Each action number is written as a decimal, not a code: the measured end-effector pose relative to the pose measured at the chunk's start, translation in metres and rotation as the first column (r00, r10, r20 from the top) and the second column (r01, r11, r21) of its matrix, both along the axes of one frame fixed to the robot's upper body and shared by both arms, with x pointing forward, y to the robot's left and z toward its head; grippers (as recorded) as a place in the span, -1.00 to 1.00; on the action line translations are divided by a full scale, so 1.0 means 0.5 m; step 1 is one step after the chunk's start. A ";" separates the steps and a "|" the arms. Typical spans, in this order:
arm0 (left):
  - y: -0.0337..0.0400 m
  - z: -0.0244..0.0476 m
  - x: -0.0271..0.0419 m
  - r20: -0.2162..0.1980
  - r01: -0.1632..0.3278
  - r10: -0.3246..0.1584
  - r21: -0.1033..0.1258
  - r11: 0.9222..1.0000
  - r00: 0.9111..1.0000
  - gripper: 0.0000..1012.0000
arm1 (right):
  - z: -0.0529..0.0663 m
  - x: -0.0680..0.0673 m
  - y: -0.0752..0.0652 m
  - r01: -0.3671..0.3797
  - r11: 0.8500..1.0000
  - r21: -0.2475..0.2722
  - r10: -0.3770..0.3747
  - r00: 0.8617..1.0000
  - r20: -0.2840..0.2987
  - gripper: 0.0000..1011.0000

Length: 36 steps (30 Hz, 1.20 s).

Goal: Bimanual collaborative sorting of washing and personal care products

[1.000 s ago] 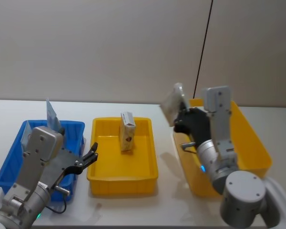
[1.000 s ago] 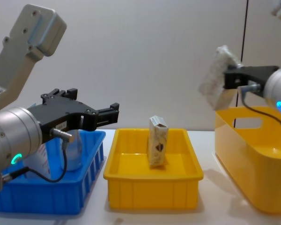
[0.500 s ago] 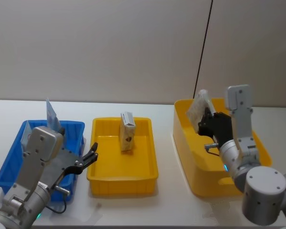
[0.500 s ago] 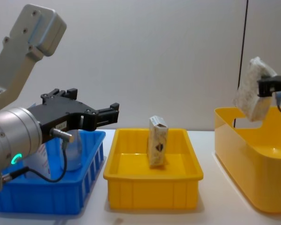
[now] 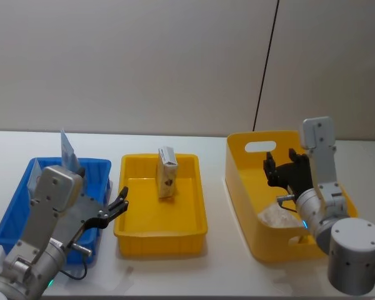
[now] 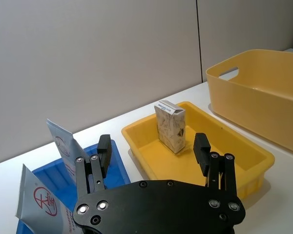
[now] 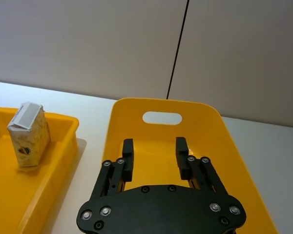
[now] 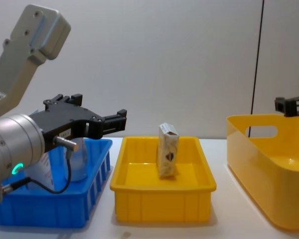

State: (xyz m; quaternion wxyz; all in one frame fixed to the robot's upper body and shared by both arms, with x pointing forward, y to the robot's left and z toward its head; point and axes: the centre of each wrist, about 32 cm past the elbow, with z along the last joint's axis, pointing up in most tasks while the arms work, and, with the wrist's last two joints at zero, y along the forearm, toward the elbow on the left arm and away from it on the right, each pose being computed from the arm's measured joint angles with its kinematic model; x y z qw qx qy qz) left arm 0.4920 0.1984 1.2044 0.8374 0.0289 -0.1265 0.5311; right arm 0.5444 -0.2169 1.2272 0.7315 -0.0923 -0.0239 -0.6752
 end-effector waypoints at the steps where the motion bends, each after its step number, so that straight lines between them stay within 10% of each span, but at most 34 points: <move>1: 0.000 0.000 0.000 0.000 0.000 0.000 0.000 1.000 1.000 0.98 | 0.000 0.000 -0.001 0.000 1.000 -0.001 0.000 1.000 -0.002 -0.03; 17: 0.000 0.000 0.000 0.000 0.000 0.000 0.000 1.000 1.000 0.98 | 0.004 -0.011 -0.008 -0.069 0.997 0.029 0.068 0.997 0.039 0.95; 36: 0.014 0.000 -0.006 -0.020 -0.079 0.079 -0.004 0.997 0.997 0.98 | 0.015 -0.034 -0.006 -0.173 0.982 0.074 0.164 0.979 0.118 0.99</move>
